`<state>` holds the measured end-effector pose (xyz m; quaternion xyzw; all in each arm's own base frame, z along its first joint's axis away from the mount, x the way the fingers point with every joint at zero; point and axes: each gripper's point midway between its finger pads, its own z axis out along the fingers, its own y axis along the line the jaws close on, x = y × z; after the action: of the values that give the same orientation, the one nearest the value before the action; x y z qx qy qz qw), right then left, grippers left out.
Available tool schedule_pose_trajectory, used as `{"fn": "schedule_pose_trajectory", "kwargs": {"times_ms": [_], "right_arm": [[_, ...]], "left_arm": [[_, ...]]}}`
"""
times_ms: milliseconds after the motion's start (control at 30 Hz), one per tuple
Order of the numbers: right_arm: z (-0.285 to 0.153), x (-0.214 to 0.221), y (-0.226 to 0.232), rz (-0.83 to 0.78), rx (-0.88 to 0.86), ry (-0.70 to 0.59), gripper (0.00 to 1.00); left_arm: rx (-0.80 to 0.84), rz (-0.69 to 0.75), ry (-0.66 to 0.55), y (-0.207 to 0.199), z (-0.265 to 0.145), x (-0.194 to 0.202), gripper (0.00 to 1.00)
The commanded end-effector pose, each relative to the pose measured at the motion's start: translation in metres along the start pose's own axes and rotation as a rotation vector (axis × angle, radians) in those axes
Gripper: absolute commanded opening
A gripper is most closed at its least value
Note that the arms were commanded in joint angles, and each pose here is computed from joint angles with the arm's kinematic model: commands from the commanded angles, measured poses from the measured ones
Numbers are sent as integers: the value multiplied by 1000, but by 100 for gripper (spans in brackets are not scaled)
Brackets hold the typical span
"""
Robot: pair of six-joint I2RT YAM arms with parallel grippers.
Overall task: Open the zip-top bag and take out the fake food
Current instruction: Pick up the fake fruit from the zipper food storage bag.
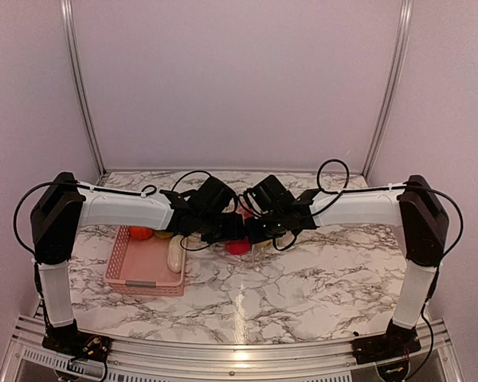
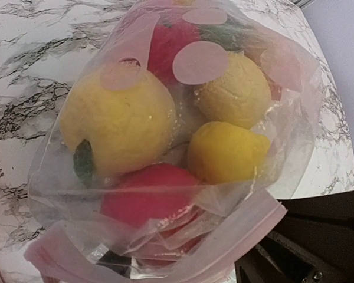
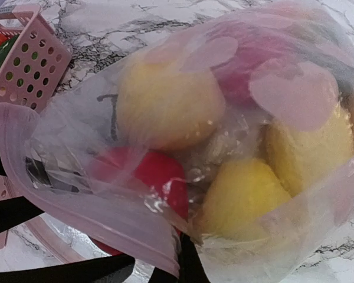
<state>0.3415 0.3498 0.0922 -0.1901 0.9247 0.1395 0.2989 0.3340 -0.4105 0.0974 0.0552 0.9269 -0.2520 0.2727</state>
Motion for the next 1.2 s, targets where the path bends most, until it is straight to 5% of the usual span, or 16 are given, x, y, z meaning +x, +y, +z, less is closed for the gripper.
{"fn": "schedule_pose_trajectory", "kwargs": {"times_ms": [0,1167], "right_arm": [[13,4,-8,22,27,7,0],[37,35,-18,46,18,76,0]], "left_arm": [[-67,-11,-32,11,9,-6,62],[-176,15,45,50,36,21,82]]}}
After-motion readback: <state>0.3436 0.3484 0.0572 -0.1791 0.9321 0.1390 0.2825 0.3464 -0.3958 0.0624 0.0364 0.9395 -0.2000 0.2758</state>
